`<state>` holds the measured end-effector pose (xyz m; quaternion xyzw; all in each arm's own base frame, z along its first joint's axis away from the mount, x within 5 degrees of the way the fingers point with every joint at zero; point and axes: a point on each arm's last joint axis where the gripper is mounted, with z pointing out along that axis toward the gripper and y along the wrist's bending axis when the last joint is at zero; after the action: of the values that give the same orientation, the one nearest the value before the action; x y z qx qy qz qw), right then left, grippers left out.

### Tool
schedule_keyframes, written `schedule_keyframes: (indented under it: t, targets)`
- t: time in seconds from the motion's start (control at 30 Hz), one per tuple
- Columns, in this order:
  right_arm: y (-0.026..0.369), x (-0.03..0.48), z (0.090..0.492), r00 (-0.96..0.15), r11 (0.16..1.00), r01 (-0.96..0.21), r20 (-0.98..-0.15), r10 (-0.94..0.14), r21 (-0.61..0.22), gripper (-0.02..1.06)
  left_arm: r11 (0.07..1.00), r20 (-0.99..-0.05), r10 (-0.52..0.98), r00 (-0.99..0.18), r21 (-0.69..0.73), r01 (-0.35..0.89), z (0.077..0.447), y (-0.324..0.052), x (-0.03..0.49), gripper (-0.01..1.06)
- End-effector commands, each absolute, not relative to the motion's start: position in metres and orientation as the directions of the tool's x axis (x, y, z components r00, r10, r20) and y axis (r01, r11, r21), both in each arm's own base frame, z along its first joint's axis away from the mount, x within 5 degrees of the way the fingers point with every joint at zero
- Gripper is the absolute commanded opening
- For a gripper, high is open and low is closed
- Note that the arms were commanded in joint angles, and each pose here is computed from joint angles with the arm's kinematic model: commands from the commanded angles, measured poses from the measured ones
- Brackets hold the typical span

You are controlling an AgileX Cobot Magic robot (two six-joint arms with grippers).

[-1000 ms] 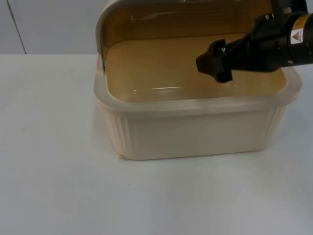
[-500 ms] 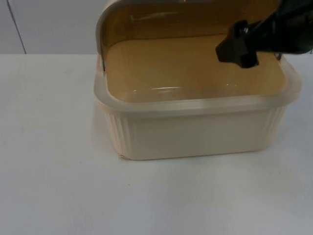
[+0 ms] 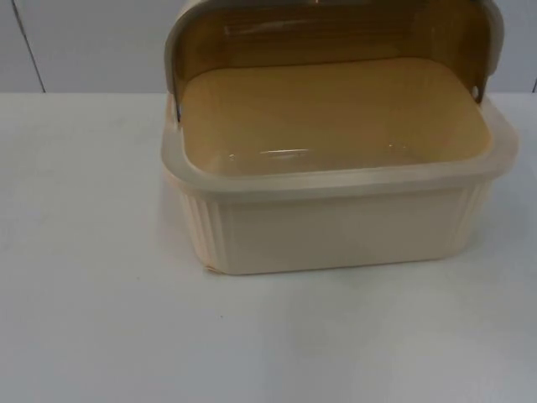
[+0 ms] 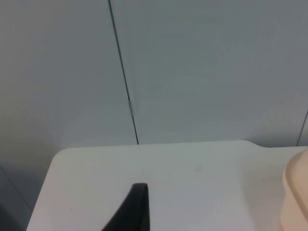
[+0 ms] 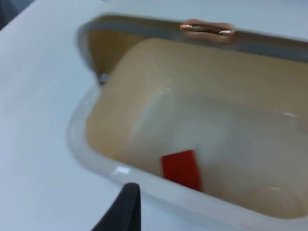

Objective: Open the box lid with the left hand, place the block into the box with the right hand, then close the box lid with the left hand.

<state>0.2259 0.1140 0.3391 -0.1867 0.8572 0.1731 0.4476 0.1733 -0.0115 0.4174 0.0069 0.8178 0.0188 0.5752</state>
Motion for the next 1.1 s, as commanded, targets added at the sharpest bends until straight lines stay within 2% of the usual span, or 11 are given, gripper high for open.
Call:
schedule_keyframes:
  t: [0.0, 0.03, 0.07, 0.13, 0.23, 0.33, 0.43, 0.73, 0.87, 1.0, 1.07]
  targets:
    - [0.099, 0.224, 0.349, -0.503, 0.888, -0.444, -0.853, -0.139, 0.117, 1.05, 0.999, -0.943, 0.031, -0.331, 0.038, -0.016, 0.418, -0.011, 0.172, 1.04]
    - [0.074, 0.226, 0.357, -0.477, 0.927, -0.364, -0.873, -0.103, 0.089, 1.05, 0.999, -0.943, 0.031, -0.331, 0.038, -0.016, 0.418, -0.011, 0.172, 1.04]
    - [0.074, 0.226, 0.357, -0.477, 0.927, -0.364, -0.873, -0.103, 0.089, 1.05, 0.999, -0.943, 0.031, -0.331, 0.038, -0.016, 0.418, -0.011, 0.172, 1.04]
    - [0.043, 0.226, 0.363, -0.465, 0.967, -0.250, -0.882, -0.072, 0.053, 1.05, 0.999, -0.942, 0.031, -0.334, 0.038, -0.016, 0.418, -0.011, 0.172, 1.04]
    - [0.005, 0.218, 0.377, -0.399, 0.995, -0.079, -0.917, 0.017, 0.053, 1.05, 0.999, -0.942, 0.027, -0.334, 0.034, -0.015, 0.418, -0.011, 0.172, 1.04]
    - [-0.008, 0.215, 0.383, -0.352, 0.999, -0.015, -0.936, 0.022, 0.029, 1.05, 0.999, -0.942, 0.027, -0.334, 0.034, -0.015, 0.418, -0.011, 0.172, 1.04]
    - [-0.022, 0.212, 0.388, -0.321, 0.997, 0.051, -0.946, -0.032, -0.051, 1.05, 0.999, -0.942, 0.027, -0.334, 0.034, -0.015, 0.418, -0.011, 0.172, 1.04]
    - [-0.024, 0.213, 0.383, -0.362, 0.995, 0.062, -0.931, -0.054, -0.082, 1.05, 0.999, -0.943, 0.031, -0.331, 0.037, -0.011, 0.418, -0.011, 0.172, 1.04]
    - [-0.024, 0.215, 0.381, -0.373, 0.996, 0.062, -0.927, -0.036, -0.064, 1.05, 0.999, -0.943, 0.045, -0.329, 0.044, 0.010, 0.418, -0.015, 0.172, 1.04]
    - [-0.015, 0.215, 0.379, -0.400, 0.985, 0.003, -0.903, -0.157, -0.172, 1.05, 0.999, -0.943, 0.035, -0.331, 0.032, 0.013, 0.418, -0.016, 0.172, 1.04]
    - [-0.012, 0.215, 0.379, -0.398, 0.983, -0.013, -0.901, -0.171, -0.181, 1.05, 1.000, -0.943, 0.023, -0.331, 0.021, 0.009, 0.418, -0.016, 0.172, 1.04]
